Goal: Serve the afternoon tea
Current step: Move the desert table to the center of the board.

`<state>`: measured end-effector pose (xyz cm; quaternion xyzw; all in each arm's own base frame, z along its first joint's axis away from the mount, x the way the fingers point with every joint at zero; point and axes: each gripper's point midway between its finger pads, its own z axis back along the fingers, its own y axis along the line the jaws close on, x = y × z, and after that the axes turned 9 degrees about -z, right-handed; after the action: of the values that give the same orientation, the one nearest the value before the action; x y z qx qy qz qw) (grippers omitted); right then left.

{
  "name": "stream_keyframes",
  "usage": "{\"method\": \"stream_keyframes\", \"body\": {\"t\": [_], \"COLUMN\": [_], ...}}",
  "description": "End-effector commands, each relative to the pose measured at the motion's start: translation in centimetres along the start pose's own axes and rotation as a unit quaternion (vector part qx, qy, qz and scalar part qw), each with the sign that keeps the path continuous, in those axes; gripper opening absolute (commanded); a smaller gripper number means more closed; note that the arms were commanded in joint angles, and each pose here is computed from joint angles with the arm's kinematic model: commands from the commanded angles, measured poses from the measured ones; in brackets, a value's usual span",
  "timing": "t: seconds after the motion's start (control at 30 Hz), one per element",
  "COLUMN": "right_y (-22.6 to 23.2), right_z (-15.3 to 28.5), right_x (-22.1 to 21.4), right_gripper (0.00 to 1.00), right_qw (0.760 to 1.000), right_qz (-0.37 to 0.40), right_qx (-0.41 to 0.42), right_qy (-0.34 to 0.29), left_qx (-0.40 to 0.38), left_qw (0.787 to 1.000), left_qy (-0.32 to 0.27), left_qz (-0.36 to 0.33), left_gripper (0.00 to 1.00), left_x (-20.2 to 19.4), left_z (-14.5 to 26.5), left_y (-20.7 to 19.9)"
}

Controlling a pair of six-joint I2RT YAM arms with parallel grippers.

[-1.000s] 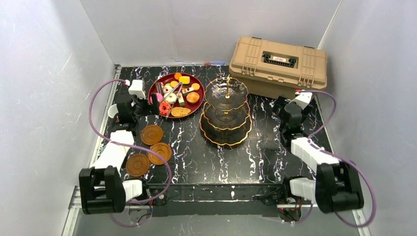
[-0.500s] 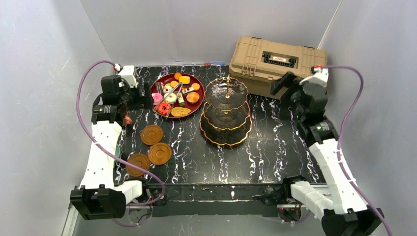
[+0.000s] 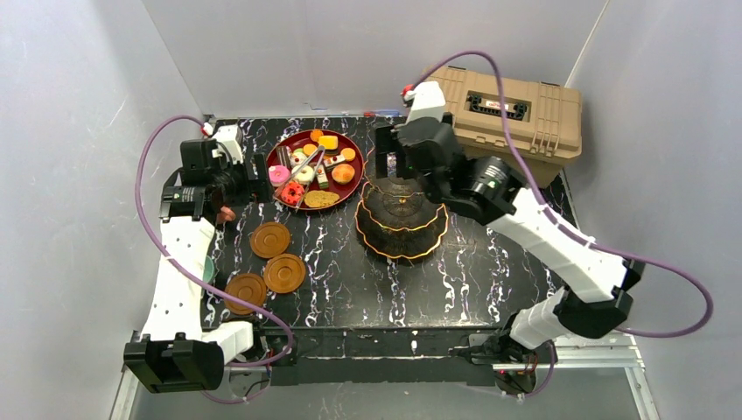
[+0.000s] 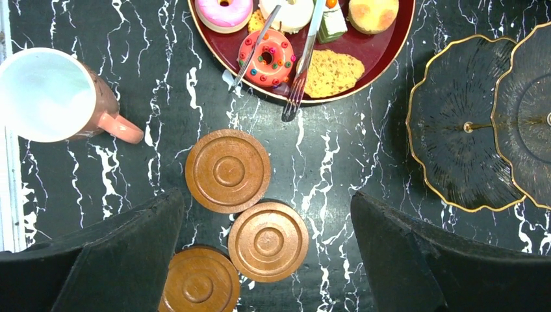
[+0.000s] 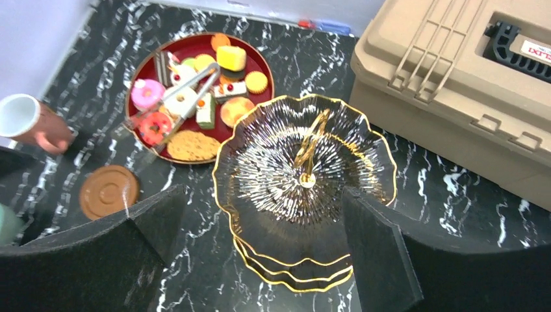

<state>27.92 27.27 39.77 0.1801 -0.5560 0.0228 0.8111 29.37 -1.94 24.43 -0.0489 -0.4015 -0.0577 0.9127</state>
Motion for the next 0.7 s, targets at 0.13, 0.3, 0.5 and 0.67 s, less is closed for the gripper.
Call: {"method": "stream_keyframes", "body": {"t": [0.13, 0.3, 0.5, 0.67], "right_y": [-1.4, -0.6, -0.5, -1.4], "right_z": [-0.5, -1.9, -4.2, -5.6], "right_x": [1.1, 1.4, 1.2, 1.4], "right_gripper": [0.84, 0.77, 0.63, 0.62], "right_qw": [0.993, 0.991, 0.99, 0.99], "right_qz": [0.074, 0.093, 0.096, 0.084], "right_qx": [-0.086, -0.094, -0.102, -0.109], "right_qy": [-0.02, -0.028, -0.022, -0.018], "left_qx": [0.011, 0.008, 0.009, 0.016], "left_qw": [1.0, 1.0, 1.0, 1.0], "left_qy": [-0.006, -0.007, -0.014, -0.02], "left_qz": [0.001, 0.009, 0.009, 0.002], "left_gripper": [0.99, 0.99, 0.99, 0.99], "left_x": [0.5, 0.5, 1.0, 1.3], "left_z": [1.2, 1.1, 1.4, 1.7], "left_y": [0.2, 0.0, 0.0, 0.3]}}
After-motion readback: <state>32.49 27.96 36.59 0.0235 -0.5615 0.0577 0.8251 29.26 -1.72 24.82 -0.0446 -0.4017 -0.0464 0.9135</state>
